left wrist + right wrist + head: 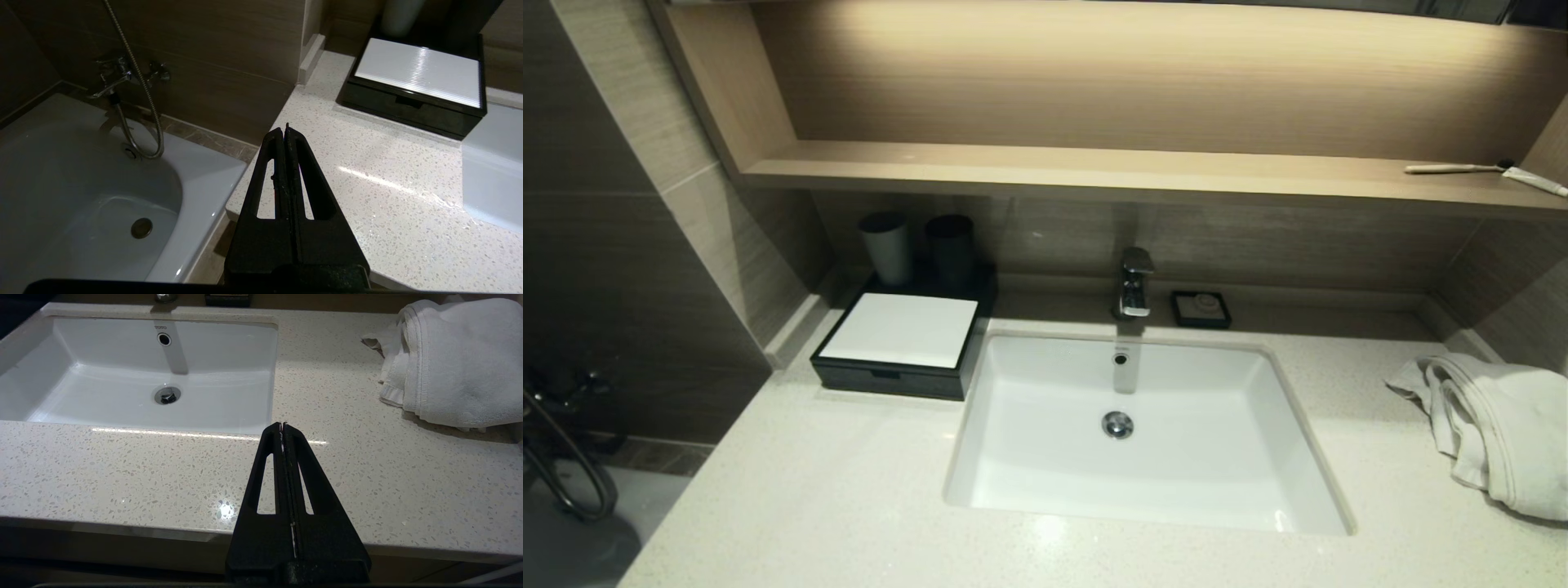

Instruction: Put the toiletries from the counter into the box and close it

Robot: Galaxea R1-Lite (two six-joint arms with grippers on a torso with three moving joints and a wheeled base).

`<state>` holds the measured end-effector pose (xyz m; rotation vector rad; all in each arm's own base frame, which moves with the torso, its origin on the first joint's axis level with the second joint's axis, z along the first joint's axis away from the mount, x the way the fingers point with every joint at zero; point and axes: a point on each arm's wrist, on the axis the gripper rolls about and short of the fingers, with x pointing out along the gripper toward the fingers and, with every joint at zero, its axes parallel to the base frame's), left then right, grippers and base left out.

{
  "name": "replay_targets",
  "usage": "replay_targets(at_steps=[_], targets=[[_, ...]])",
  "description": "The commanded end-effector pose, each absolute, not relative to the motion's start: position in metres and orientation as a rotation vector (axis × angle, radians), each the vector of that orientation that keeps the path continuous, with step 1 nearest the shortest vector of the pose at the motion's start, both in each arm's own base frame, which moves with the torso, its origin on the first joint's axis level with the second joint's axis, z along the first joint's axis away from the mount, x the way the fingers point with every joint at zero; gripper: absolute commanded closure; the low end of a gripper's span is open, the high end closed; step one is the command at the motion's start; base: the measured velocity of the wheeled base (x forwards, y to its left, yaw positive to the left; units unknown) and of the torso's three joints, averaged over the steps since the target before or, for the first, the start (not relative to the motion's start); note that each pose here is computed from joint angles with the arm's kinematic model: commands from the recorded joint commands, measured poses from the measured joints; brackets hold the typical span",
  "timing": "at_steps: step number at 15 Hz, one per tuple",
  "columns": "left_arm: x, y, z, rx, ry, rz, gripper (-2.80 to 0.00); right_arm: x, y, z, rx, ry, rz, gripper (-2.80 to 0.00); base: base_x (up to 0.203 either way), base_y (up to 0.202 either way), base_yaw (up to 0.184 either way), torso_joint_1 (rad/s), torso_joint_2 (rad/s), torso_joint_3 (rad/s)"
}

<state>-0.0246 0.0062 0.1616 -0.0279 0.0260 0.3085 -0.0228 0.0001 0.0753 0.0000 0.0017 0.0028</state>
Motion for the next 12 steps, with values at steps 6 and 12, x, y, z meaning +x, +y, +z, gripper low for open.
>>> replay_targets(at_steps=[6,12], targets=[[-0.04,0.0,0.139,-0.008,-0.065,0.005,0.0,-0.023,0.0,0.075,0.0,0.002,0.003,0.0,0.0,0.0,0.0,0.0,0.0,0.0],[-0.026,-0.003,0.107,0.107,-0.051,-0.111,0.0,-0.023,0.0,0.075,0.0,0.003,0.002,0.0,0.0,0.0,0.0,0.0,0.0,0.0]])
